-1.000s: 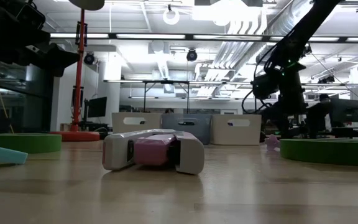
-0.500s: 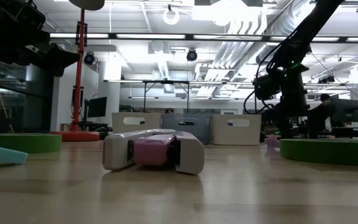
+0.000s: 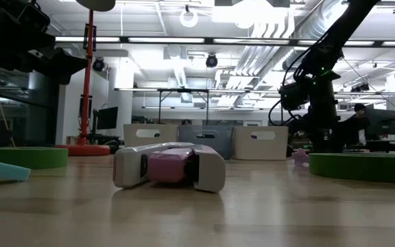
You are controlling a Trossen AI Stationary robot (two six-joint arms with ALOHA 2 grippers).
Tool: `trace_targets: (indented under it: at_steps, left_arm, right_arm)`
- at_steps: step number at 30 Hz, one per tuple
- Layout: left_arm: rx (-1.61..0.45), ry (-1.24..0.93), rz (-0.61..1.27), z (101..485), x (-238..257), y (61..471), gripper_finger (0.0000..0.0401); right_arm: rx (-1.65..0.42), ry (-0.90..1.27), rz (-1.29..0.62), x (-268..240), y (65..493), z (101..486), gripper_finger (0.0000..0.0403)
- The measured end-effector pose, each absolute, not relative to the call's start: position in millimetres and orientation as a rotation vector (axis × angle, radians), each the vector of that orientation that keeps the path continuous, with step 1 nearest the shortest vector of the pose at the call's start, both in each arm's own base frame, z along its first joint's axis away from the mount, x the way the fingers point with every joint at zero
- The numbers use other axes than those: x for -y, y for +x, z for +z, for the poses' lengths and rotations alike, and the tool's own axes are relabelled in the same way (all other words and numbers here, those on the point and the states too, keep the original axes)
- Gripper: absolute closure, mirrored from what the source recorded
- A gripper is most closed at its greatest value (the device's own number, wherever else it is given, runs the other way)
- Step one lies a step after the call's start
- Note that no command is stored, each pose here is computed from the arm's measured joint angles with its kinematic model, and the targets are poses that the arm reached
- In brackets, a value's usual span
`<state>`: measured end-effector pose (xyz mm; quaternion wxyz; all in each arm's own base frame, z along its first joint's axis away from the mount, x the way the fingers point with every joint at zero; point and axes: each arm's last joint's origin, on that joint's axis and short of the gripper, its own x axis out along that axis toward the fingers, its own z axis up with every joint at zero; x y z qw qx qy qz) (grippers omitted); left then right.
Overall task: Pick and place Stapler, Stapler remover, tape
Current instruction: Put the black stapler into the black bin
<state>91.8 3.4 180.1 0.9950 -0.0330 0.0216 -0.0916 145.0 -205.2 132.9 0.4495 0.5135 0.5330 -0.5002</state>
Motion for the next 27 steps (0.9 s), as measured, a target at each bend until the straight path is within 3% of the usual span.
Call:
trace_targets:
  at_steps: [11,27]
  left_arm:
    - [-0.043,-0.066,-0.180,180,-4,92,0.0045]
    - [-0.043,-0.066,-0.181,180,-3,92,0.0045]
  right_arm:
    - [-1.342,1.222,-1.253,198,138,146,0.0278]
    - [-1.129,1.271,-1.119,177,139,194,0.0278]
